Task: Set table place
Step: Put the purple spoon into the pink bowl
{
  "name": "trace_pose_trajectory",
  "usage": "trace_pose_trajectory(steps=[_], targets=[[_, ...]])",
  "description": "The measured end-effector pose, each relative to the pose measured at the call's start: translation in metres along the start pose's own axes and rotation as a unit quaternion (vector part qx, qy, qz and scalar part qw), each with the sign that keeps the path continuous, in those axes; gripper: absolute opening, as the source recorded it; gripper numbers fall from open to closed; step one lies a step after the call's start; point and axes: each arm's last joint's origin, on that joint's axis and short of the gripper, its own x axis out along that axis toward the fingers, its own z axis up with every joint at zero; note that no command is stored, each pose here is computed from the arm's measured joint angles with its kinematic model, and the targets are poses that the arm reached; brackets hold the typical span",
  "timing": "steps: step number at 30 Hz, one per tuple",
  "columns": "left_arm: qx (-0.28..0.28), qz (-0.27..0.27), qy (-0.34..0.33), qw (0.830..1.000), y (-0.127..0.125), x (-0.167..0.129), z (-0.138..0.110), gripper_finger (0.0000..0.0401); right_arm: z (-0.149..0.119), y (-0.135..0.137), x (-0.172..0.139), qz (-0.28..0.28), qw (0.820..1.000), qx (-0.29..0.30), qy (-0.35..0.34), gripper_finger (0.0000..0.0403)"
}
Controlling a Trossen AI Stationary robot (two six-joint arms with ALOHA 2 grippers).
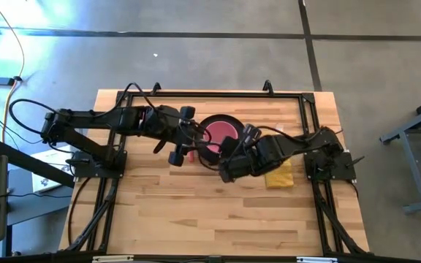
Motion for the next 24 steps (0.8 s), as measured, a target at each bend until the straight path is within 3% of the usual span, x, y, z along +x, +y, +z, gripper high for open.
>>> trace_pose_trajectory(steps=[19,24], targets=[[0.022,0.031,-0.022,0.999,0.008,0.0,0.004,0.0211,0.011,-0.01,0.013,0.005,1.0,-0.003,0.007,0.0],[0.024,0.028,-0.015,0.999,0.007,0.003,0.003,0.0192,0.011,-0.01,0.013,0.005,1.0,-0.003,0.007,0.0]])
